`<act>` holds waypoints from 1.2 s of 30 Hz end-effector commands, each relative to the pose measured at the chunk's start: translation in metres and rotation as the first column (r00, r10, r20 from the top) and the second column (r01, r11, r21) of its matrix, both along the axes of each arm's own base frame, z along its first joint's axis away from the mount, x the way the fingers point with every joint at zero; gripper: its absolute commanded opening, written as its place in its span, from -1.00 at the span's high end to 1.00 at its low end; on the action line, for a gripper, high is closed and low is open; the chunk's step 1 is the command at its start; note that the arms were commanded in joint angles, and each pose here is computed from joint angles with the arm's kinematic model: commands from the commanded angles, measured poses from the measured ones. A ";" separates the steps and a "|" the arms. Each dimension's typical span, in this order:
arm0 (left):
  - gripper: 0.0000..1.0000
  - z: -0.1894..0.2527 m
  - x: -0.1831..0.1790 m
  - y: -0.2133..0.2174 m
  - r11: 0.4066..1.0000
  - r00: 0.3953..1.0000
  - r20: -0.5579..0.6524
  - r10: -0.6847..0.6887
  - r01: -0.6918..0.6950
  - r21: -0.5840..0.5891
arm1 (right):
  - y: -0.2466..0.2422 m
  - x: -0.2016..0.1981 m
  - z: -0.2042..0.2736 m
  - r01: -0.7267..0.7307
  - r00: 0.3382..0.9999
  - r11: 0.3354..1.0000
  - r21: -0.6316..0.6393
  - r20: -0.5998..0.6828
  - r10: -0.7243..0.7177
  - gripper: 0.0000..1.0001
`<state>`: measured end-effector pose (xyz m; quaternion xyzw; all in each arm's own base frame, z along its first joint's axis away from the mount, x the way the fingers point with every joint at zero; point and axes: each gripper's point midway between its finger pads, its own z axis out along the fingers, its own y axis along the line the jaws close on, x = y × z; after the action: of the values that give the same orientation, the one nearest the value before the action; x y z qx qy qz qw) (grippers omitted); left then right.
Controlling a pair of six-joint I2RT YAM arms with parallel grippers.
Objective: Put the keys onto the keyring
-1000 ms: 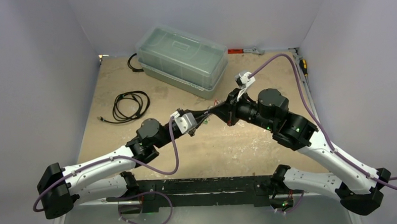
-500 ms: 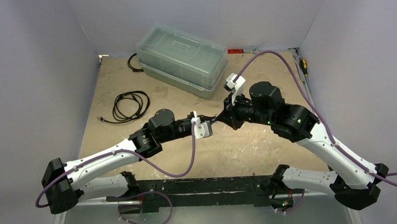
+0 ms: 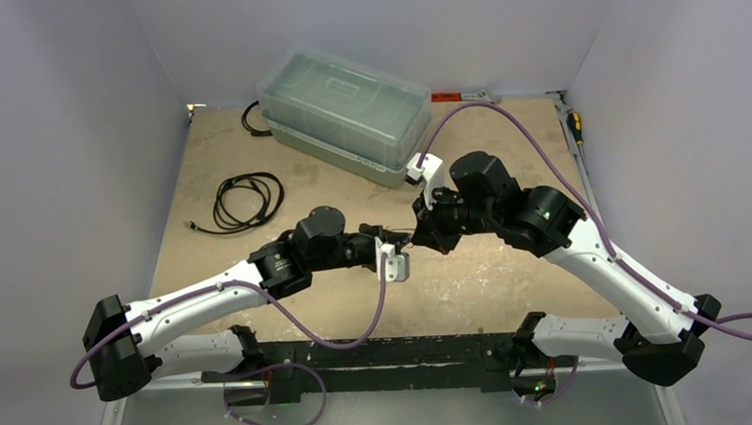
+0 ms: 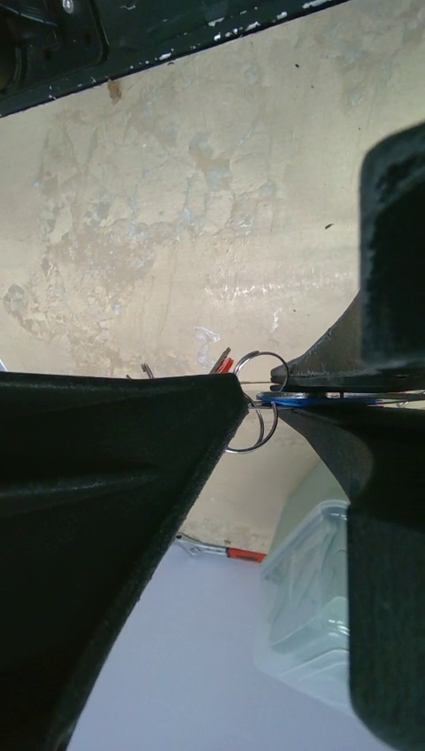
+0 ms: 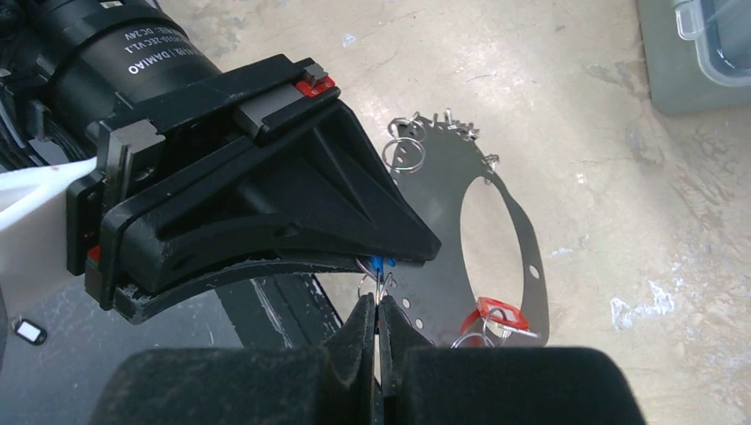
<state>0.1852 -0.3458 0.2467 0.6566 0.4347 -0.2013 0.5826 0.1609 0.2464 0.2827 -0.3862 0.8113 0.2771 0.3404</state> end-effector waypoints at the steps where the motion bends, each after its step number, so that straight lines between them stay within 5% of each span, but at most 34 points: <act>1: 1.00 0.014 0.018 0.005 0.998 0.992 0.115 0.047 -0.050 0.029 | 0.008 -0.017 0.034 -0.099 0.995 0.991 0.091 0.018 0.098 1.00; 13: 1.00 0.024 0.023 0.023 0.993 0.978 0.171 0.119 -0.119 -0.011 | 0.007 -0.027 0.019 -0.119 0.990 0.992 0.052 -0.064 0.122 1.00; 20: 0.32 0.018 0.027 0.028 0.989 0.971 0.191 0.147 -0.146 -0.019 | 0.009 -0.025 0.024 -0.113 0.992 0.991 0.073 -0.051 0.116 1.00; 26: 0.06 0.023 0.029 0.033 0.983 0.966 0.186 0.181 -0.176 -0.043 | 0.008 -0.017 0.031 -0.085 0.996 0.994 0.067 -0.018 0.087 1.00; 30: -0.26 0.026 0.022 0.031 0.987 0.975 0.160 0.157 -0.149 -0.059 | 0.004 0.002 0.038 0.003 0.999 0.998 0.064 0.048 -0.006 1.00; 32: -0.69 0.031 0.017 0.030 0.989 0.979 0.149 0.140 -0.130 -0.076 | 0.003 0.011 0.047 0.038 0.995 0.996 0.084 0.088 -0.045 1.00; 36: -0.87 0.048 0.013 0.033 0.981 0.979 0.136 0.150 -0.130 -0.147 | -0.005 0.032 0.068 0.148 0.969 0.980 0.136 0.178 -0.171 1.00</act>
<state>0.2020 -0.3155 0.2608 0.6352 0.4362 -0.1190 0.6261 0.1682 0.2442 0.2954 -0.3752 0.8163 0.2645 0.3507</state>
